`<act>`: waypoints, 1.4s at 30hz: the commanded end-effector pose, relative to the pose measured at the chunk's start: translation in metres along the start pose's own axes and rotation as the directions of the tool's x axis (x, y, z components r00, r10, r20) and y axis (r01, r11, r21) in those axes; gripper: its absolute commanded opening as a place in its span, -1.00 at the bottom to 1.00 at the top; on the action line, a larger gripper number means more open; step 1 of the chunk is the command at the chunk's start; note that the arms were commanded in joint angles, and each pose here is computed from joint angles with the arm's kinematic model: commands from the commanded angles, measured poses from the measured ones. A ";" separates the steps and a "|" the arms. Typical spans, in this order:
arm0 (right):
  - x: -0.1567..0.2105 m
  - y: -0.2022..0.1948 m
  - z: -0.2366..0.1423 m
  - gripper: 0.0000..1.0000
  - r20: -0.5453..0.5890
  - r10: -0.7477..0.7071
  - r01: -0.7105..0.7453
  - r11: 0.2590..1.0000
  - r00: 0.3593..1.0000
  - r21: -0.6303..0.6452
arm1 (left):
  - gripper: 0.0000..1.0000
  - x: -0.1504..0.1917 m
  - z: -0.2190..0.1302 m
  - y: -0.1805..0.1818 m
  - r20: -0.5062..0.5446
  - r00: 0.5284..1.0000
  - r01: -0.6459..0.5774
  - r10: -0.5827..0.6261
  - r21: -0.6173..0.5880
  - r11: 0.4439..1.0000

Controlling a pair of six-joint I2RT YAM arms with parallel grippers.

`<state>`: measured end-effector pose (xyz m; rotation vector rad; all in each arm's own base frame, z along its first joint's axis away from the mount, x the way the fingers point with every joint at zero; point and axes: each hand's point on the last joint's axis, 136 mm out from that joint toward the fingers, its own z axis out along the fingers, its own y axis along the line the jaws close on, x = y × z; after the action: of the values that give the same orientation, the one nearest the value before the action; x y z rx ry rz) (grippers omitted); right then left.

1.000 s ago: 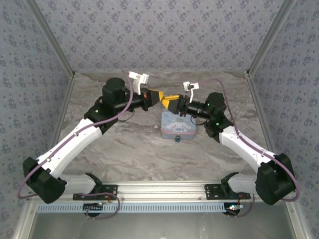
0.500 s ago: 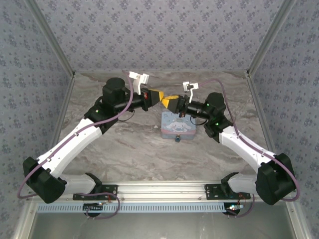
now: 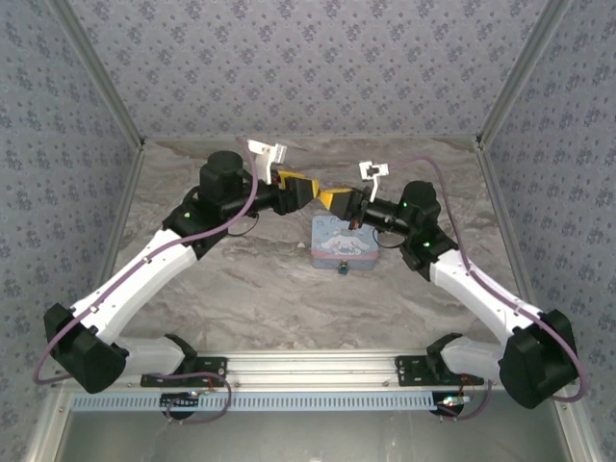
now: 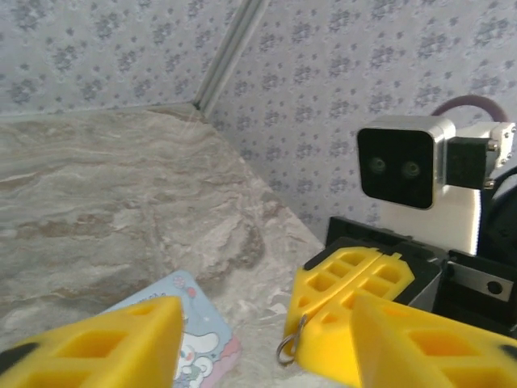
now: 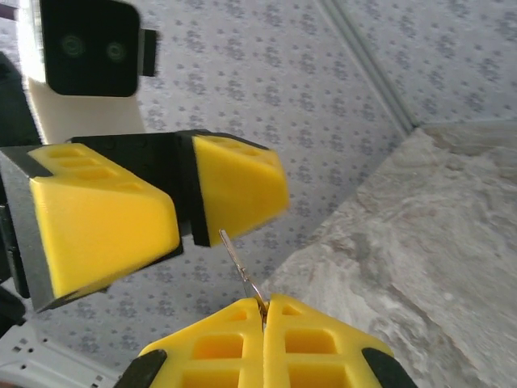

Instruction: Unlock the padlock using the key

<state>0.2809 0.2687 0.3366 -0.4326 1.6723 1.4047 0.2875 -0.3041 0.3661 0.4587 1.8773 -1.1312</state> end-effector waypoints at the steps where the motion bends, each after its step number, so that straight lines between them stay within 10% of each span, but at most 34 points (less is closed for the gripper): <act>1: 0.016 -0.036 -0.017 -1.00 -0.032 0.032 -0.026 0.983 0.999 0.184 | 0.33 -0.006 -0.013 0.006 0.030 0.999 -0.014 0.016 -0.073 0.997; 10: 0.070 -0.152 -0.095 -1.00 0.026 0.281 -0.245 0.784 0.959 0.570 | 0.56 0.085 0.017 0.063 -0.128 0.969 0.189 -0.213 -0.179 0.966; 24: 0.082 -0.180 -0.174 -1.00 0.140 0.295 -0.298 0.605 0.945 0.738 | 0.61 0.222 0.055 0.046 -0.421 0.841 0.266 -0.341 -0.227 0.937; 42: 0.087 -0.179 -0.174 -1.00 0.137 0.315 -0.312 0.614 0.939 0.725 | 0.62 0.246 0.098 0.069 -0.469 0.809 0.256 -0.355 -0.262 0.930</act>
<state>0.2979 0.0780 0.1537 0.3778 2.2146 0.8011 0.2324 -0.3702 0.0907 0.3788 2.6451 -1.0633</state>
